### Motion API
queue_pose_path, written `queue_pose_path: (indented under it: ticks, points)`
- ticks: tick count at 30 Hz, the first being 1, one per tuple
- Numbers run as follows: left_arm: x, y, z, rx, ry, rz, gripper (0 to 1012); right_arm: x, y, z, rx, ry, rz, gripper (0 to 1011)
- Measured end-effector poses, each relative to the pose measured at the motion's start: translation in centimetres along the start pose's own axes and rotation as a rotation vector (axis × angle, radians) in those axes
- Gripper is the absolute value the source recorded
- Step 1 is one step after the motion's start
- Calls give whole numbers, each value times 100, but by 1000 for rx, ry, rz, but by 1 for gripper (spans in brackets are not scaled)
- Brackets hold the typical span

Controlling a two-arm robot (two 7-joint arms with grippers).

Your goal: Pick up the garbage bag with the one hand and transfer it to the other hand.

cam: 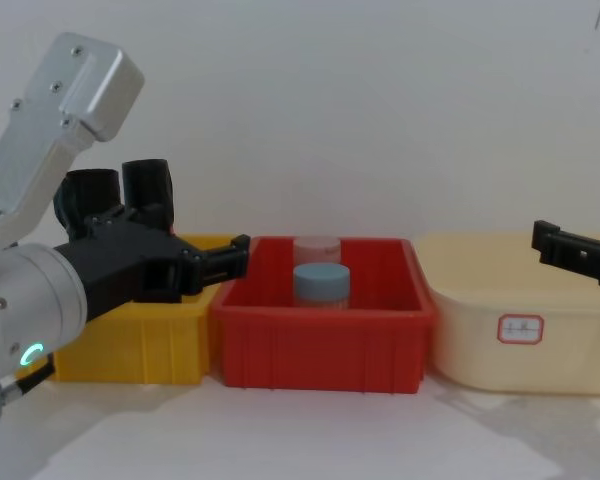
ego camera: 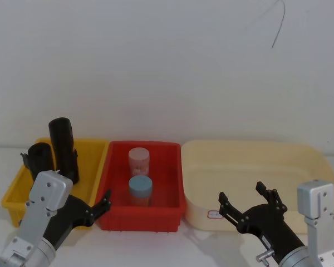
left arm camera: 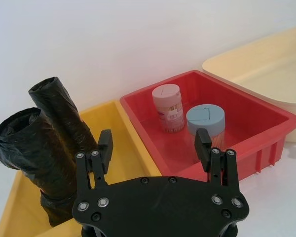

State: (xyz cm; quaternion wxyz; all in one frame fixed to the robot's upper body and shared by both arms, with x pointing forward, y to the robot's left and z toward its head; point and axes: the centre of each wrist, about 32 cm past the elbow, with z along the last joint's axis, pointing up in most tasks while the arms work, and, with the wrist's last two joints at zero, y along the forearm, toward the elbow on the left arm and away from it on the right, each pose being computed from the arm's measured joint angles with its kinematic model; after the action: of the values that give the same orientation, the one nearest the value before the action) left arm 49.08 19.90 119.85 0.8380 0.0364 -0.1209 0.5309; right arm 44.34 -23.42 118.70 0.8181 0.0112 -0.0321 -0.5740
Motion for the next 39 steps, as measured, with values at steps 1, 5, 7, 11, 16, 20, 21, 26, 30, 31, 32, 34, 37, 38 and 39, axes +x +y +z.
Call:
queue_pose_path:
  ticks: [1,5,7,11,16,20,21,26,30,31,32,34,37,38,39]
  points:
    - [0,0,0,0,0,0,1001,0,0,0,0,0,0,1001]
    - [0,0,0,0,0,0,1001,0,0,0,0,0,0,1001]
    - [0,0,0,0,0,0,1001,0,0,0,0,0,0,1001]
    - [0,0,0,0,0,0,1001,0,0,0,0,0,0,1001]
    - [0,0,0,0,0,0,1001,0,0,0,0,0,0,1001]
    - [0,0,0,0,0,0,1001,0,0,0,0,0,0,1001]
    - [0,0,0,0,0,0,1001,0,0,0,0,0,0,1001]
    - [0,0,0,0,0,0,1001,0,0,0,0,0,0,1001]
    - [0,0,0,0,0,0,1001,0,0,0,0,0,0,1001]
    - [0,0,0,0,0,0,1001,0,0,0,0,0,0,1001]
    - [0,0,0,0,0,0,1001,0,0,0,0,0,0,1002]
    - [0,0,0,0,0,0,1001,0,0,0,0,0,0,1001]
    - [0,0,0,0,0,0,1001,0,0,0,0,0,0,1001]
    - [0,0,0,0,0,0,1001,0,0,0,0,0,0,1001]
    - [0,0,0,0,0,0,1001,0,0,0,0,0,0,1001]
